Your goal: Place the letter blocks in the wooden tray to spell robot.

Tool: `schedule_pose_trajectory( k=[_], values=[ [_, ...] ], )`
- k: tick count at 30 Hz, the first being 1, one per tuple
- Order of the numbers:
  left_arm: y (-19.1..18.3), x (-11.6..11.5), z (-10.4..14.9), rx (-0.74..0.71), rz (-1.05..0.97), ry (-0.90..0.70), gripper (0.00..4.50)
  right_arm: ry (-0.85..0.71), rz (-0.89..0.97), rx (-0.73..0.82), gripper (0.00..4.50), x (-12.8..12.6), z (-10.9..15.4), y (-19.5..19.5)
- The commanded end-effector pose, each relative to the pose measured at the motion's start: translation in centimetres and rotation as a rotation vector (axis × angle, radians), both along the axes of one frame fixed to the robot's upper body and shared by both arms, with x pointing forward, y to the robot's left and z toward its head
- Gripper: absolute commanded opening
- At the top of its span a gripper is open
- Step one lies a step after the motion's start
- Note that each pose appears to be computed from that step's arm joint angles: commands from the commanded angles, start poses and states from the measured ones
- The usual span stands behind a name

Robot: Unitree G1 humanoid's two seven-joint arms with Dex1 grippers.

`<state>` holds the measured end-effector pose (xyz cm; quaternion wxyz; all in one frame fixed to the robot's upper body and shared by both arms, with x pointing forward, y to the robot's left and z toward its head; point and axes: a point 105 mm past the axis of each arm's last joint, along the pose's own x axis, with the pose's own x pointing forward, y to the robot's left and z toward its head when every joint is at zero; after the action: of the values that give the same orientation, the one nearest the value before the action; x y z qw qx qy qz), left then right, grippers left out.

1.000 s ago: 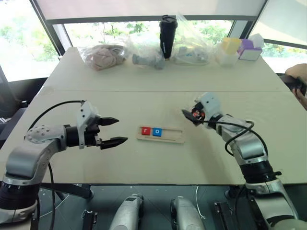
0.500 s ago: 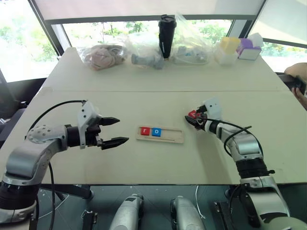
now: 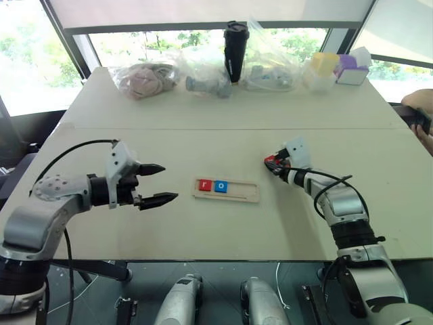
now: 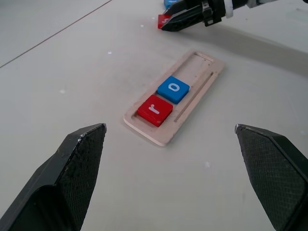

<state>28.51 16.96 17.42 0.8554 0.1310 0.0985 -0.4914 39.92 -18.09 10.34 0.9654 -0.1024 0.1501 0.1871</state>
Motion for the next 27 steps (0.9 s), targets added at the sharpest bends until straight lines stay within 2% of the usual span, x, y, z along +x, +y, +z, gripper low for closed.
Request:
schedule_pose_trajectory(
  k=[1, 4, 10, 14, 17, 21, 27],
  values=[
    [0.0, 0.6, 2.0, -0.039, 0.018, -0.105, 4.50, -0.142, -0.028, 0.091, 1.20, -1.0, 4.9, -1.1],
    [-0.4, 1.2, 2.3, -0.065, 0.027, -0.135, 4.50, -0.164, -0.047, 0.148, 1.20, -4.0, 6.4, -1.6],
    [-2.7, 0.5, 2.2, -0.143, -0.078, -0.095, 4.50, -0.064, -0.100, 0.342, 1.20, -9.1, 5.9, -0.6],
    [-4.2, -0.4, 1.3, -0.112, -0.184, -0.053, 4.50, 0.001, -0.177, 0.362, 1.20, -10.9, 4.4, -0.8],
    [-4.8, -0.6, 0.9, -0.086, -0.245, -0.036, 4.50, 0.033, -0.175, 0.272, 1.20, -12.5, 2.9, -0.1],
    [-5.0, -0.4, 0.5, -0.067, -0.259, -0.029, 4.50, 0.050, -0.315, 0.170, 1.20, -12.6, 1.0, -1.2],
    [-5.1, -0.2, -0.2, -0.042, -0.258, -0.028, 4.50, 0.067, -0.403, 0.154, 1.20, -12.6, -0.2, -0.3]
  ],
)
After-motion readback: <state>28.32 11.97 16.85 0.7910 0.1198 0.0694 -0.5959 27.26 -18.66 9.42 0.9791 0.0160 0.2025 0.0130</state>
